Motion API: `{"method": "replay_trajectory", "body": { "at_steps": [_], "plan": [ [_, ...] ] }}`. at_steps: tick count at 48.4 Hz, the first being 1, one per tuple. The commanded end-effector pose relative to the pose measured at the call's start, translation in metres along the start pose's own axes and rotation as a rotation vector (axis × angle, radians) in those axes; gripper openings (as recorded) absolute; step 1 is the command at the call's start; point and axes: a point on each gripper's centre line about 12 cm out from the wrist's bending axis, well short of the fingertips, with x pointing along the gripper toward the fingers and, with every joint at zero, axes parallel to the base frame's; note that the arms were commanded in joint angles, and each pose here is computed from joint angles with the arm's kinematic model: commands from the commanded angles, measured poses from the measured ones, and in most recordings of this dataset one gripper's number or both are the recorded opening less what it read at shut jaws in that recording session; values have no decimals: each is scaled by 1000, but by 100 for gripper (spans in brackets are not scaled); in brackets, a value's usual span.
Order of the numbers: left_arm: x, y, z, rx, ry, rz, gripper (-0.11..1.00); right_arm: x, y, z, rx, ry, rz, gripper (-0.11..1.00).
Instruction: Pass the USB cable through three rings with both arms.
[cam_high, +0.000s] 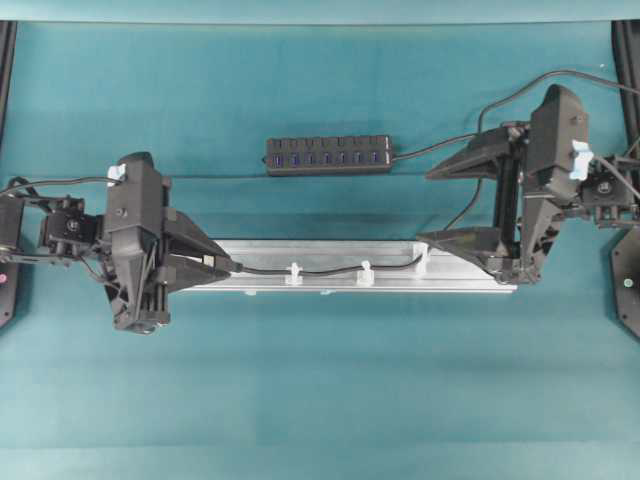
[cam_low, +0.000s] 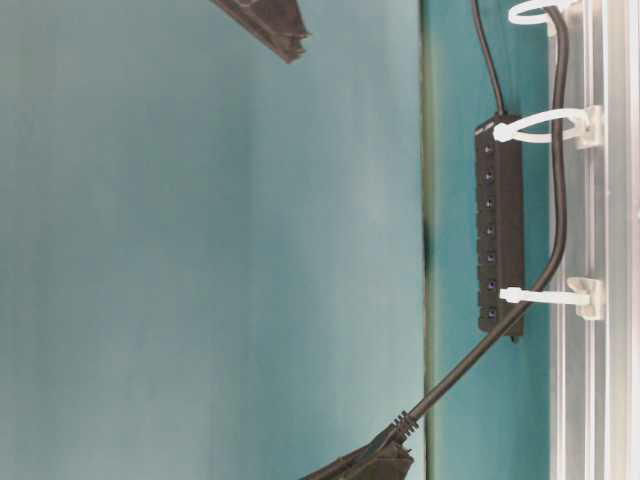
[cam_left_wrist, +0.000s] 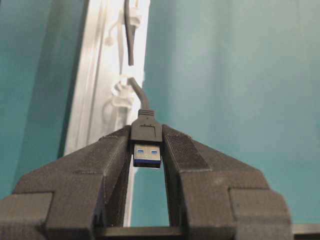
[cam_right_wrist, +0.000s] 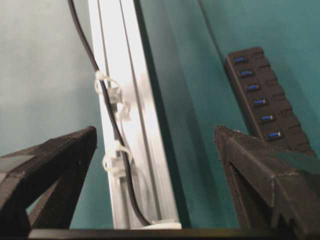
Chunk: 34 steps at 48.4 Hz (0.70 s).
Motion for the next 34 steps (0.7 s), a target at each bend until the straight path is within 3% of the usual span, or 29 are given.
{"method": "replay_trajectory", "body": {
  "at_steps": [1, 34],
  "plan": [
    [-3, -1, 14, 1, -47, -4, 24, 1, 0, 2, 21, 0, -1, 77],
    [-3, -1, 14, 0, -48, -3, 24, 3, -1, 2, 21, 0, -2, 77]
  ]
}}
